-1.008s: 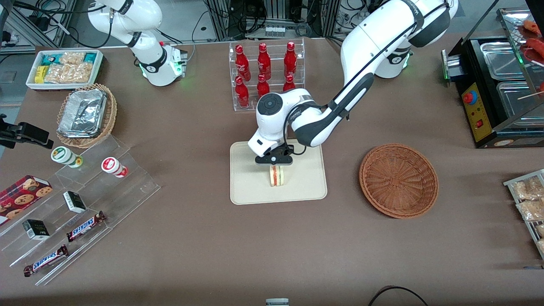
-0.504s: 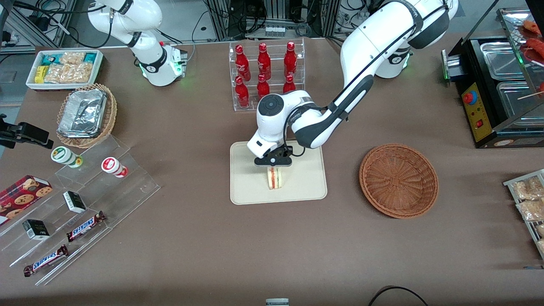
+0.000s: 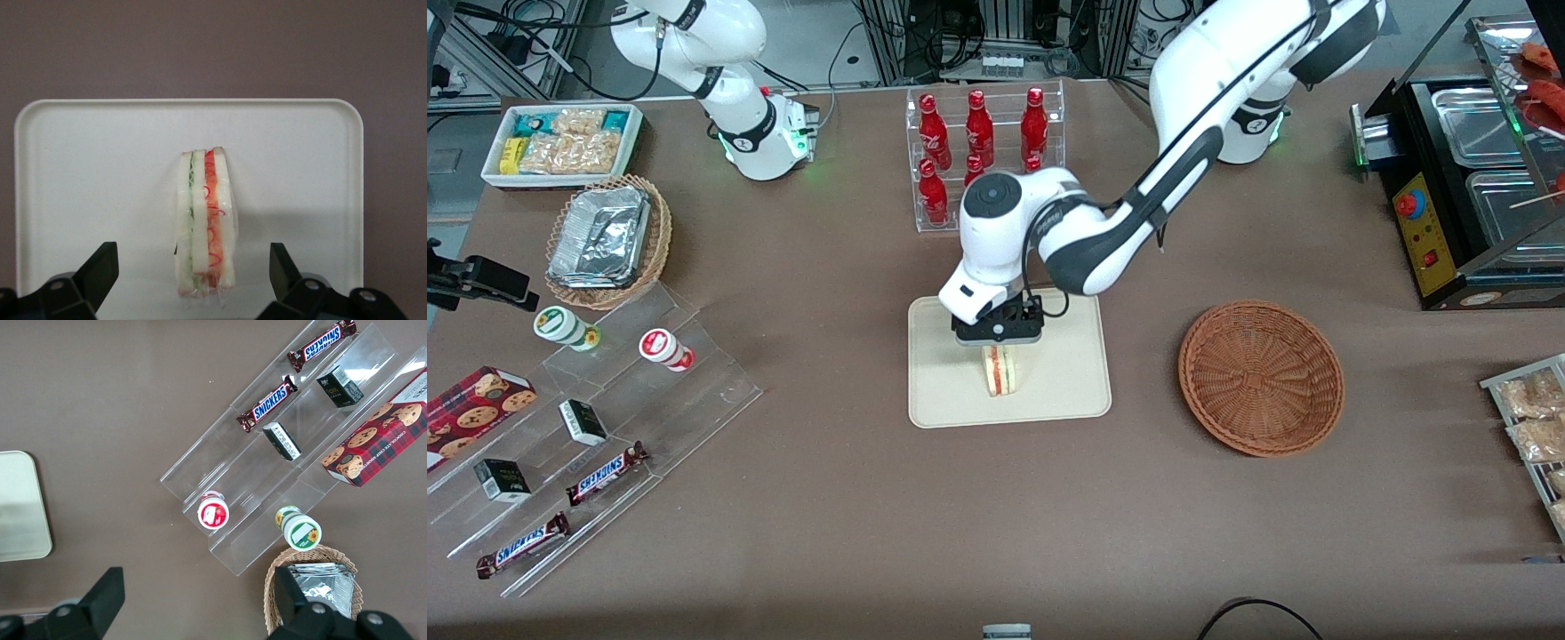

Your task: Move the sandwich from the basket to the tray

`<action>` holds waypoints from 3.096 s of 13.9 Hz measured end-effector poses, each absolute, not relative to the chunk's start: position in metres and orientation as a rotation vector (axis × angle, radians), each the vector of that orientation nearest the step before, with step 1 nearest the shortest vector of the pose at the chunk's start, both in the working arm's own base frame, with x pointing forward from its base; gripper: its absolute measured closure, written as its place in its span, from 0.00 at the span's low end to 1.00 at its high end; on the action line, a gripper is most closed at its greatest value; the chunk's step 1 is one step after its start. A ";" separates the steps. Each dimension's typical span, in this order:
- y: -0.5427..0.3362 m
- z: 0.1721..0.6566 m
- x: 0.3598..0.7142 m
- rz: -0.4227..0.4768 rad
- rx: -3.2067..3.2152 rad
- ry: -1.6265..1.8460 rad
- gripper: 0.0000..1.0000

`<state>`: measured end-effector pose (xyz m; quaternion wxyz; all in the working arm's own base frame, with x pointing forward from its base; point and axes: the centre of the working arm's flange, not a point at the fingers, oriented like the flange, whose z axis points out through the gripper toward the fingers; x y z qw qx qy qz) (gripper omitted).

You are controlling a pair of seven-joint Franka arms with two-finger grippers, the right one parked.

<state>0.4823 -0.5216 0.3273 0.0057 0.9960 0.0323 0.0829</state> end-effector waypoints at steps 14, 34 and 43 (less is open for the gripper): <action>-0.335 0.532 0.540 0.130 3.166 0.236 0.00; -0.066 0.637 0.523 -0.010 3.135 -0.186 0.00; -0.031 0.642 0.556 0.028 3.129 -0.001 0.00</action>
